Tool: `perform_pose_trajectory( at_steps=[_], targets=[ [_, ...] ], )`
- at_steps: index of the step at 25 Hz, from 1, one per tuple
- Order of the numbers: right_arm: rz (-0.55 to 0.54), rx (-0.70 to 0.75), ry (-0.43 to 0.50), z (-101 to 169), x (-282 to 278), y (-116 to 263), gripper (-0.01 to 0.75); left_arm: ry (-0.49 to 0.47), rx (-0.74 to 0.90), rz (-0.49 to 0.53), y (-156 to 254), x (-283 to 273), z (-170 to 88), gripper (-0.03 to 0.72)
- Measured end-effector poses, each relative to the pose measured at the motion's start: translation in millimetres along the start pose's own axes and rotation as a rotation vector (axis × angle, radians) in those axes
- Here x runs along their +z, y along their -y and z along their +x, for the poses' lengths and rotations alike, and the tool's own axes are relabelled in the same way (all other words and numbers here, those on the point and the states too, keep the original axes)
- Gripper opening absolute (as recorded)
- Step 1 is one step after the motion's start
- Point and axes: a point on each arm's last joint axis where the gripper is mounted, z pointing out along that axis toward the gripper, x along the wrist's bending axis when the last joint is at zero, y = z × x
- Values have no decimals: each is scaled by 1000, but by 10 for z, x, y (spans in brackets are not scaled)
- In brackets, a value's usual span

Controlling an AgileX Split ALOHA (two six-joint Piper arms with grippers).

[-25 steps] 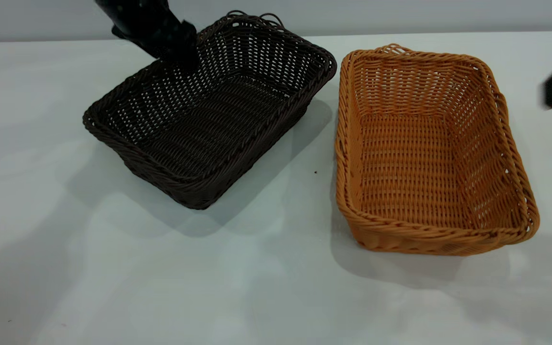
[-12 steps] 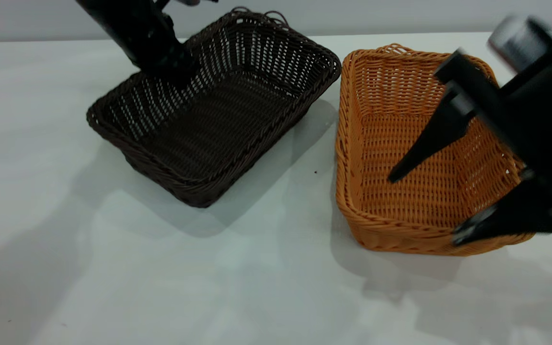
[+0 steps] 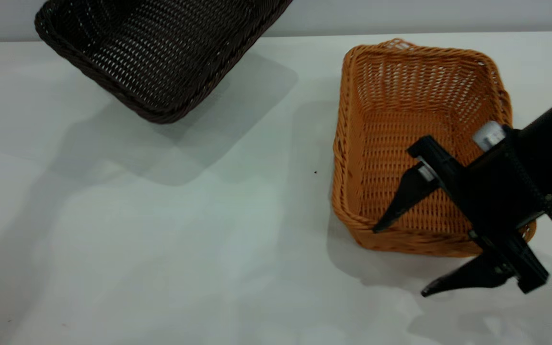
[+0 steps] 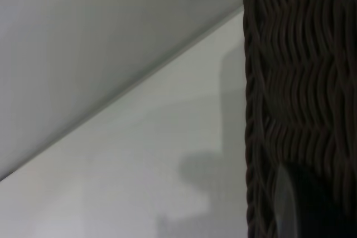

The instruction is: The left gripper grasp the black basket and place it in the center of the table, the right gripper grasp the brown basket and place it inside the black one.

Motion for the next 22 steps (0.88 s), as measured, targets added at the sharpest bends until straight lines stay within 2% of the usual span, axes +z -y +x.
perform_pose_trajectory(
  at_steps=[2, 4, 7, 9, 11, 13, 16, 22],
  targets=[
    [-6, -37, -13, 61, 25, -45, 539, 9, 6, 10, 6, -2, -13, 78],
    [-23, -66, -22, 113, 28, -82, 482, 16, 10, 21, 19, 5, -20, 78],
    [-58, -123, -25, 174, 21, -129, 302, 17, 33, 24, 25, 6, -17, 78],
    [-95, -151, -25, 182, -14, -212, 139, 23, 50, 30, 31, 6, -22, 78],
    [-188, -141, -7, 134, -95, -415, 57, 31, 74, 40, 41, 5, -29, 78],
    [-296, -105, 9, 41, -241, -702, 25, 45, 109, 55, 55, 4, -40, 78],
    [-371, -110, -28, -50, -508, -1003, 18, 68, 190, 75, 75, 2, -61, 78],
    [-389, -118, -160, -159, -918, -1200, 18, 87, 287, 103, 108, 1, -67, 78]
  ],
)
